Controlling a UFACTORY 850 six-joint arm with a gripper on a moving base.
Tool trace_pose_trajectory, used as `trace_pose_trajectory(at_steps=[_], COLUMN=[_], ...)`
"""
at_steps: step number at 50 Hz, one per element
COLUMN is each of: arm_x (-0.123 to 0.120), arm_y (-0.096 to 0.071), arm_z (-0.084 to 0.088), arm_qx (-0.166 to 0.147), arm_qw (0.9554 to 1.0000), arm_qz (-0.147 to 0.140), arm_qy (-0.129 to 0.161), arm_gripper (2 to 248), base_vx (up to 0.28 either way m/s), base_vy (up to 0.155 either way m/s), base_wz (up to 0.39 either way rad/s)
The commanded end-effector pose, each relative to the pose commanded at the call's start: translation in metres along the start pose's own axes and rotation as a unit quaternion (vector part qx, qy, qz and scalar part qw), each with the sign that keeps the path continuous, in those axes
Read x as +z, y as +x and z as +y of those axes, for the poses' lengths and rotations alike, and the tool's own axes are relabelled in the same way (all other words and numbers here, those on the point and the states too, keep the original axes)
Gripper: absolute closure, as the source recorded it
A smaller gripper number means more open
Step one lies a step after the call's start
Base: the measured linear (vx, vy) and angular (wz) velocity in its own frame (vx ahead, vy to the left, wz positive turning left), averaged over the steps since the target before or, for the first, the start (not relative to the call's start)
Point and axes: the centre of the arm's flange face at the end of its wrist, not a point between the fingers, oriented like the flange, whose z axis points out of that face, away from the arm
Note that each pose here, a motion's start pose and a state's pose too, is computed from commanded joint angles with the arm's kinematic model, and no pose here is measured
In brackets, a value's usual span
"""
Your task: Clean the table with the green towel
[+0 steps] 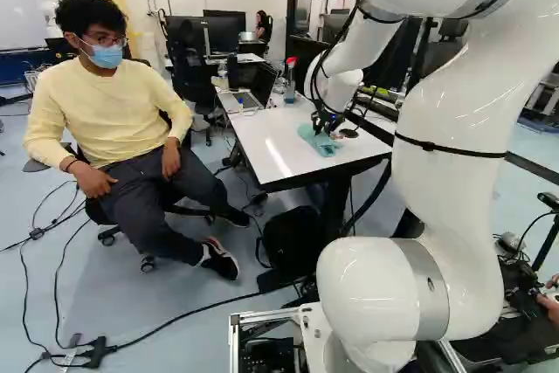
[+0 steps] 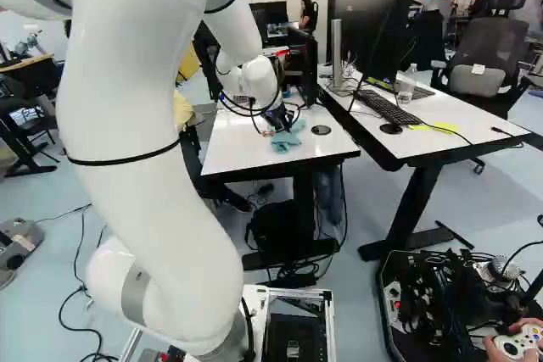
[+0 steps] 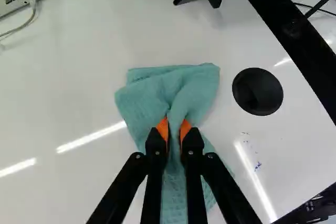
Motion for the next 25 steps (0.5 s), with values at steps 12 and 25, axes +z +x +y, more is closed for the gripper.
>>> trace_pose_trajectory(at_steps=[12,25], arm_x=[0.0,0.0], arm_y=[0.0,0.0], arm_z=[0.0,0.012], arm_qx=[0.0,0.01], arm_qw=[1.0,0.9999], arm_qz=[-0.002,-0.002], arm_qy=[0.0,-0.006], arm_gripper=[205,205], base_vx=[0.0,0.0], base_vy=[0.0,0.0], base_wz=[0.0,0.0])
